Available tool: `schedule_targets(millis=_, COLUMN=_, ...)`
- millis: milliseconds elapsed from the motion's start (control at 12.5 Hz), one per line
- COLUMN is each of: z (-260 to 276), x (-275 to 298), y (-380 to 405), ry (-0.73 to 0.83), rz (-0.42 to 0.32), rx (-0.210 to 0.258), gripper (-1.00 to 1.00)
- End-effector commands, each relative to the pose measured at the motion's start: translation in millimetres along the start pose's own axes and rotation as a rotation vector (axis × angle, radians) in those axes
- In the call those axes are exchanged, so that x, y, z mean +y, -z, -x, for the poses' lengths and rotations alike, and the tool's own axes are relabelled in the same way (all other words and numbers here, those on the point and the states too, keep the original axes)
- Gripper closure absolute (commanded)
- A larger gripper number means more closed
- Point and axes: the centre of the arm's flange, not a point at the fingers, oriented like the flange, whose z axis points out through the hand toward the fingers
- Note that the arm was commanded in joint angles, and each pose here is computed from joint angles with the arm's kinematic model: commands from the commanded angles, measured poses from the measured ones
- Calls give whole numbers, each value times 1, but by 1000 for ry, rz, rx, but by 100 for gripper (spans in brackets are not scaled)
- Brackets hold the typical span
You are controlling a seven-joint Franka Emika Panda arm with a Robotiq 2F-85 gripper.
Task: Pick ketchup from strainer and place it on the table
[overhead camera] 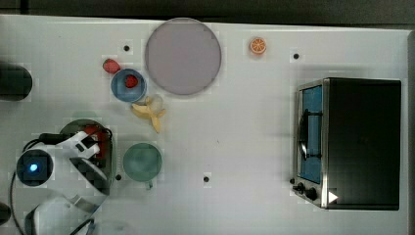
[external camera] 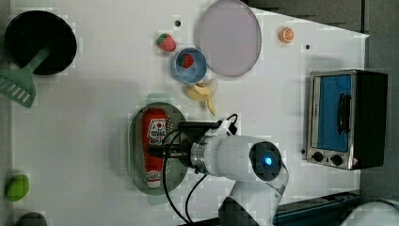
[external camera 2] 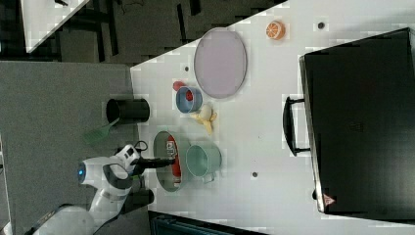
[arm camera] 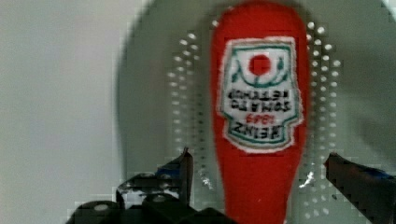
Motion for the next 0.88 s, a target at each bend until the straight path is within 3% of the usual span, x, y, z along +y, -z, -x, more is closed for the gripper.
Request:
schedule_targets(millis=80, z=-23, x=-3, y=7, ry=-47, rz=-27, rx=69, gripper=-100)
schedule_targets(millis=320, z=-35, x=-2, y=-12, ry=-18, rz=-14, rx=70, gripper=-100)
schedule_targets(millis=640, z=-36, x=-10, y=-40, ry=-65, rz=-12, rx=33, gripper=-100)
schedule_targets(millis=720, z=-36, x=-11, y=-44, ry=-56, rz=-6, rx=36, gripper=-91)
schedule_targets(millis=880, z=-36, x=-10, y=-48, ry=-52, rz=4, rx=39, gripper=-41)
